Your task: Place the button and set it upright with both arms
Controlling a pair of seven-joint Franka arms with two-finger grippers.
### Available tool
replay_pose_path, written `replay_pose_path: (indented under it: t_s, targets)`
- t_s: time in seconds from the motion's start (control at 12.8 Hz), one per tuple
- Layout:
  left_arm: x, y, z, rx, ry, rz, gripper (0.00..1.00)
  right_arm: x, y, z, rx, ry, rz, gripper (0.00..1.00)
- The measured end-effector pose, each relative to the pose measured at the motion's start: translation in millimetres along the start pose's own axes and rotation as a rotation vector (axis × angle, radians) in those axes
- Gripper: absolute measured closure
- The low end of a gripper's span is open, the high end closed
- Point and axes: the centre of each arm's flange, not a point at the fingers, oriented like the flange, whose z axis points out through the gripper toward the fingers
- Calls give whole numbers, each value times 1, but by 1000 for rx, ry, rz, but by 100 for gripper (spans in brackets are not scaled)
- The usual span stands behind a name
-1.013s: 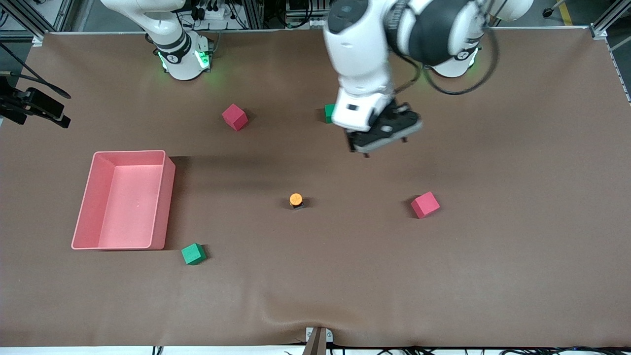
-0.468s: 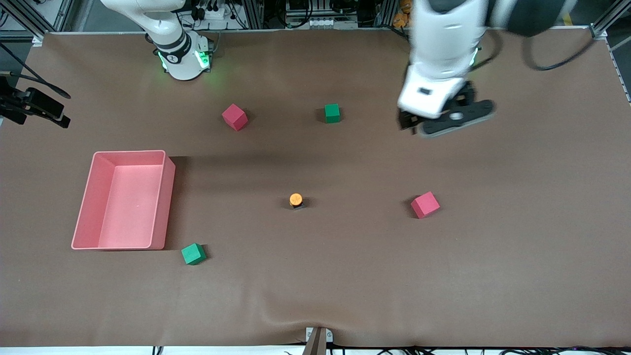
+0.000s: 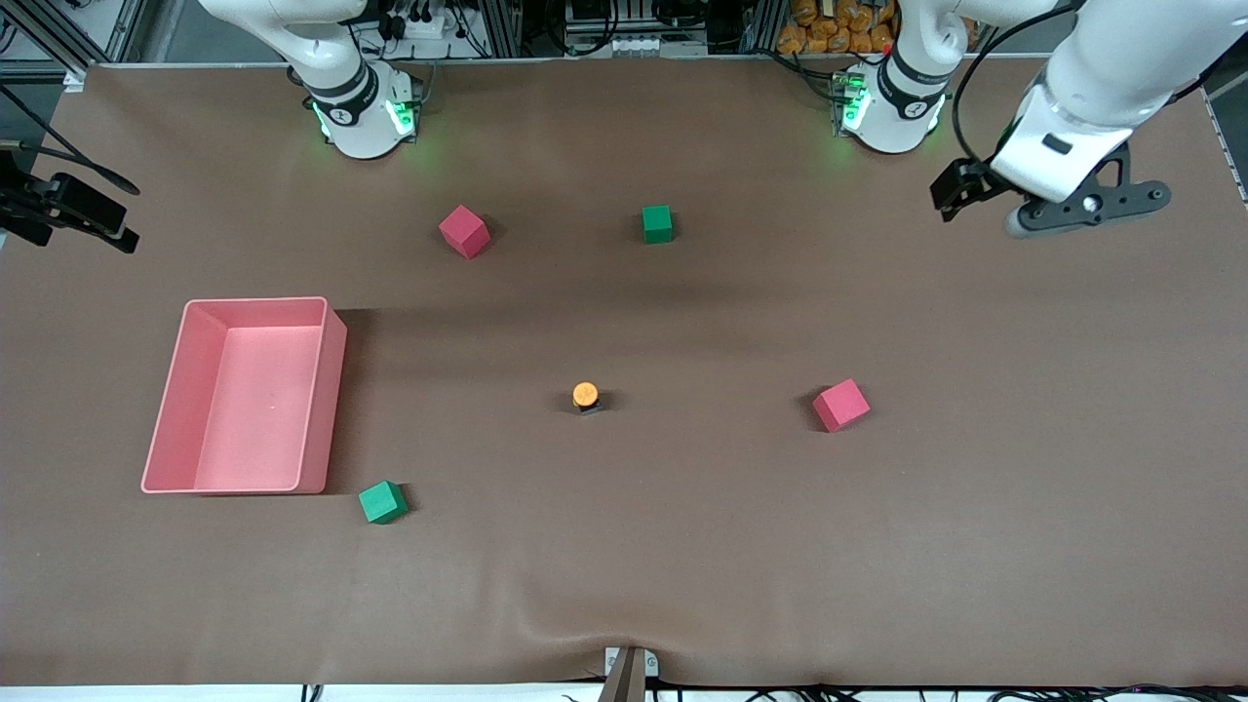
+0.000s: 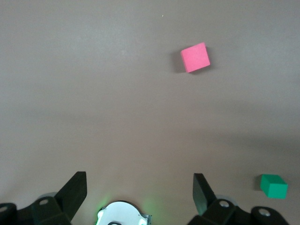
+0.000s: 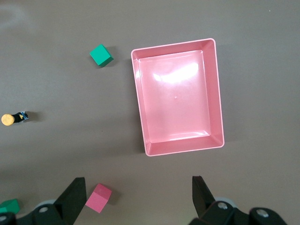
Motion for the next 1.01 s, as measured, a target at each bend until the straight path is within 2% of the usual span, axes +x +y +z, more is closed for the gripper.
replay_pose_path:
  t_s: [0.23, 0.39, 0.62, 0.78, 1.01]
  targets:
    - [6, -56, 3, -103, -24, 16, 0, 0, 0, 0, 0, -1, 0, 0]
    - [14, -94, 7, -130, -28, 2, 0, 0, 0, 0, 0, -1, 0, 0]
    - [17, -100, -2, -131, -2, 24, 0, 0, 0, 0, 0, -1, 1, 0]
    - [22, -105, -18, -98, 31, 27, 0, 0, 0, 0, 0, -1, 1, 0]
    - [29, -106, -27, -76, 33, 46, 0, 0, 1, 0, 0, -2, 1, 0]
